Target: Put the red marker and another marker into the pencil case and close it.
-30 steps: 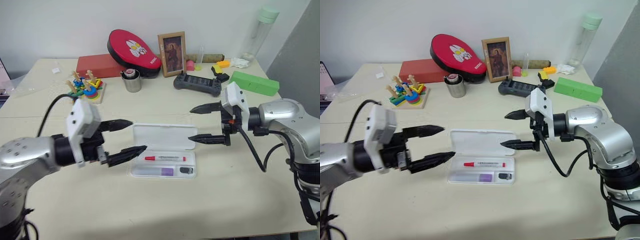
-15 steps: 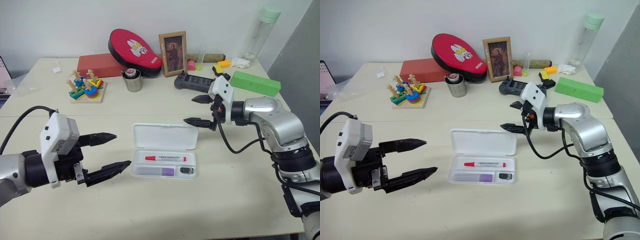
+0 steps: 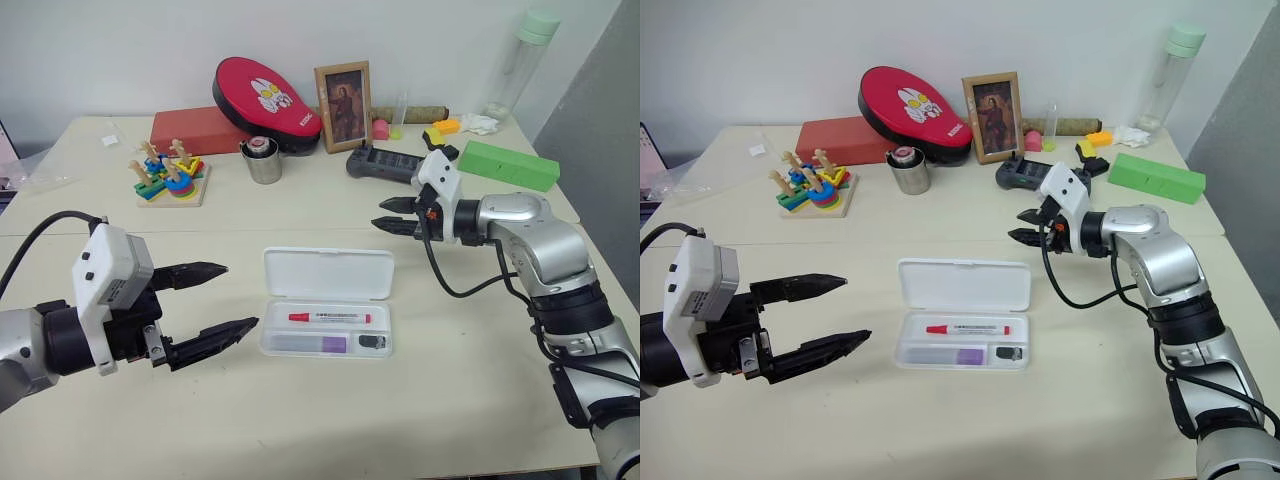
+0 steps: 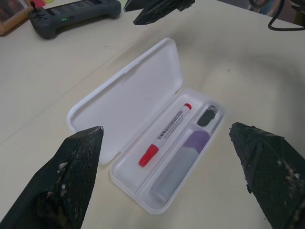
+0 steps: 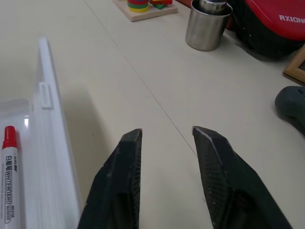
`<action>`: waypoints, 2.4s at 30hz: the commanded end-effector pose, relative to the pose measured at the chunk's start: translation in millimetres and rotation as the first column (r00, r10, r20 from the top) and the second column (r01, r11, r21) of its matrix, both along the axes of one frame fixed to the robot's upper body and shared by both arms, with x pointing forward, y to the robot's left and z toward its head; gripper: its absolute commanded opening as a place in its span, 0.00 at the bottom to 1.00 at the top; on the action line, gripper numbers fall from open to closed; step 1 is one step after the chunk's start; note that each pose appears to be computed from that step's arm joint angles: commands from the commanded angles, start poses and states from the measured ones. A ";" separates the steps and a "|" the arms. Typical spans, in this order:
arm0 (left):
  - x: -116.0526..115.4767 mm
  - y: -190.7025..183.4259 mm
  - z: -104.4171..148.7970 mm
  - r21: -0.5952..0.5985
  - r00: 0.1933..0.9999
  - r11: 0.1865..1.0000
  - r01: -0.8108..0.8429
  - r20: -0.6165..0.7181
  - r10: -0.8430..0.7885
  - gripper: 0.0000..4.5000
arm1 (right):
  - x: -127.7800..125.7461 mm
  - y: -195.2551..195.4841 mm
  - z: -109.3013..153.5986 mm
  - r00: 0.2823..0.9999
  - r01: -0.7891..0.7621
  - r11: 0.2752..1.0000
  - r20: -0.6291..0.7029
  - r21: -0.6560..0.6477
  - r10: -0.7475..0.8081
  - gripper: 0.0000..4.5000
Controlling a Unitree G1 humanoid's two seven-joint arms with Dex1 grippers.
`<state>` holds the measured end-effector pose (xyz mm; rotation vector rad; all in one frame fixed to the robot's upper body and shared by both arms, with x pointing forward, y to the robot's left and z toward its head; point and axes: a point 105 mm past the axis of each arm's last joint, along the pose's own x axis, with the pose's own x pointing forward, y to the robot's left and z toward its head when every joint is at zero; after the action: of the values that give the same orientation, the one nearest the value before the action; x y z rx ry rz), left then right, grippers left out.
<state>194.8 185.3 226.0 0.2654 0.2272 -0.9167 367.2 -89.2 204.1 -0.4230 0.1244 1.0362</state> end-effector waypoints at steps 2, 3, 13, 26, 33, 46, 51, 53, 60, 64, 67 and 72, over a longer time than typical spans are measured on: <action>-3.6 1.6 7.7 -0.003 1.000 1.000 0.003 0.027 -0.003 1.00 | -0.6 2.9 2.3 0.999 -0.045 0.999 0.018 -0.024 0.045 0.10; -4.4 1.9 7.3 -0.005 1.000 1.000 0.003 0.023 -0.003 1.00 | -0.5 2.7 -0.4 0.999 -0.050 0.998 0.013 -0.032 0.050 0.05; -6.9 1.1 2.8 0.001 1.000 1.000 -0.002 0.013 0.002 1.00 | -3.1 3.7 -21.2 0.991 -0.126 0.989 -0.050 -0.077 0.123 0.00; -4.9 2.0 3.5 0.006 1.000 1.000 -0.011 0.020 0.011 1.00 | -18.9 4.8 -25.9 0.971 -0.229 0.970 -0.089 -0.079 0.222 0.00; -3.6 3.7 2.5 0.010 1.000 1.000 -0.019 0.021 0.019 1.00 | -28.6 9.0 -22.1 0.958 -0.279 0.958 -0.088 -0.069 0.273 0.00; -1.4 5.3 2.0 0.010 0.999 1.000 -0.029 0.028 0.028 1.00 | -50.5 20.3 -11.3 0.927 -0.373 0.926 -0.071 -0.063 0.369 0.00; -1.0 5.2 1.4 0.010 0.999 1.000 -0.029 0.028 0.029 1.00 | -55.5 25.1 -8.9 0.919 -0.393 0.918 -0.066 -0.058 0.389 0.00; -0.8 5.2 1.5 0.010 0.999 1.000 -0.029 0.030 0.029 1.00 | -58.1 27.3 -9.7 0.913 -0.406 0.912 -0.069 -0.059 0.402 0.00; 0.6 5.4 1.4 0.010 0.999 0.999 -0.034 0.032 0.034 1.00 | -63.5 34.2 -17.4 0.899 -0.434 0.899 -0.093 -0.065 0.427 0.00; 1.1 5.8 1.6 0.011 0.999 0.999 -0.038 0.035 0.038 1.00 | -65.3 36.2 -21.2 0.895 -0.442 0.894 -0.106 -0.069 0.434 0.00; 1.2 5.9 1.7 0.011 0.999 0.999 -0.041 0.034 0.040 1.00 | -67.8 39.4 -23.4 0.889 -0.452 0.889 -0.115 -0.071 0.443 0.00; -1.1 5.0 0.5 0.009 0.999 0.999 -0.035 0.021 0.035 1.00 | -75.6 47.8 -25.6 0.871 -0.480 0.875 -0.142 -0.054 0.470 0.00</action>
<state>195.5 193.1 222.2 0.2525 0.2340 -0.8662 300.4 -47.6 171.8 -0.4868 0.2161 1.5084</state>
